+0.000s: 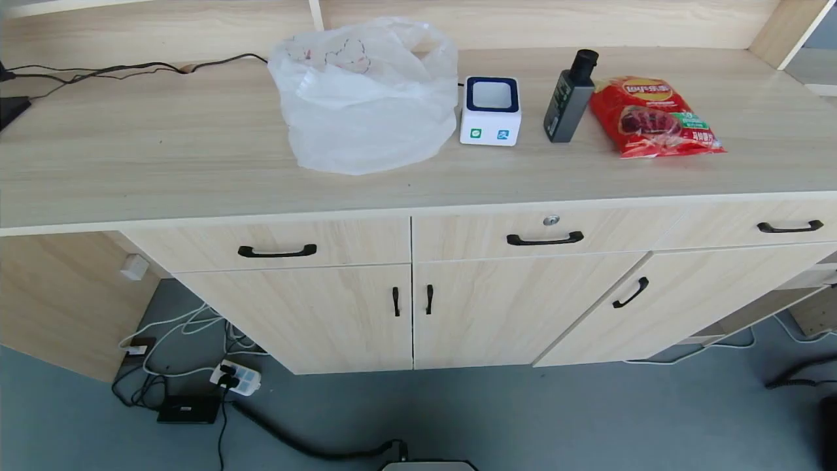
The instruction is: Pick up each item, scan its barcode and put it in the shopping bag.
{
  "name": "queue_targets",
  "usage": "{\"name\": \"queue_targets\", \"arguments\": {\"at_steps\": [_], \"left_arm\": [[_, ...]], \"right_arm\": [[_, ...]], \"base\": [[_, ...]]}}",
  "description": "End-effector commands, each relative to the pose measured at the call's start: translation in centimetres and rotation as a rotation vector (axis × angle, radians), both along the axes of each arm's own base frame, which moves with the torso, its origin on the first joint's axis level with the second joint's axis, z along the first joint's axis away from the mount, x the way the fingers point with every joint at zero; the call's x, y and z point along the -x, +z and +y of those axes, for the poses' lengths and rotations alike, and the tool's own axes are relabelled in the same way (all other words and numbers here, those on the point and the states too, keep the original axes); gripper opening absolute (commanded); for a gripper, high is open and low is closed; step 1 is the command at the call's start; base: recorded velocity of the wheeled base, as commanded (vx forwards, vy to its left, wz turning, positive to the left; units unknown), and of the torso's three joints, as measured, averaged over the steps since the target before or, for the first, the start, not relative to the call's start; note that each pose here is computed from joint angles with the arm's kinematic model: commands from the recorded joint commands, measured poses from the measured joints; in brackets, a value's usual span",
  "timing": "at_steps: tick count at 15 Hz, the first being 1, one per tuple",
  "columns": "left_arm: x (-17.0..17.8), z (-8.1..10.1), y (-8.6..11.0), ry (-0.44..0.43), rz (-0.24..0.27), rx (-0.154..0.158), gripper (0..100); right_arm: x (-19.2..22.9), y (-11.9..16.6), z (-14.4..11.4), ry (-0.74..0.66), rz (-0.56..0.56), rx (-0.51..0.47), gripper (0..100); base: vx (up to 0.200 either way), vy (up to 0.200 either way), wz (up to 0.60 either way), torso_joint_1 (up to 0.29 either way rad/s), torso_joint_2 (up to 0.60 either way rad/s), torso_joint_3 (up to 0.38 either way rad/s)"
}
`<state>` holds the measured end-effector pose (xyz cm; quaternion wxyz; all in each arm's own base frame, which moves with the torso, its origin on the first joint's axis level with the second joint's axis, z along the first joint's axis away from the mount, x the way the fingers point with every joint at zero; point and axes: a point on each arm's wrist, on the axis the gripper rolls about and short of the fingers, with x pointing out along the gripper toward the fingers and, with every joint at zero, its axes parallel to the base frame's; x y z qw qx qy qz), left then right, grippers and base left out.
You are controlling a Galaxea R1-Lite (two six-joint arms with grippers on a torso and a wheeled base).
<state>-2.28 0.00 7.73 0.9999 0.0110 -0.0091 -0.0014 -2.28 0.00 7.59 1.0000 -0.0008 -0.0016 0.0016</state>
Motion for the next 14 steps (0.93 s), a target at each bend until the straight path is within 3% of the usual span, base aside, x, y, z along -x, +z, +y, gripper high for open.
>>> {"name": "queue_targets", "arguments": {"at_steps": [1, 10, 14], "left_arm": [[-0.01, 0.0, 0.01, 0.0, 0.001, 0.0, 100], [-0.01, 0.0, 0.01, 0.0, 0.001, -0.001, 100], [-0.01, 0.0, 0.01, 0.0, 0.001, -0.001, 100]], "right_arm": [[-0.01, -0.01, 0.0, 0.001, 0.002, 0.0, 100], [-0.01, -0.01, 0.0, 0.001, 0.002, 0.004, 100], [0.0, 0.24, 0.07, 0.031, -0.021, 0.054, 100]], "base": [[0.2, 0.0, 0.0, 0.007, 0.0, -0.002], [0.2, 0.0, 0.0, 0.003, 0.0, 0.002], [0.0, 0.0, 0.0, 0.0, 0.0, 0.0]]}}
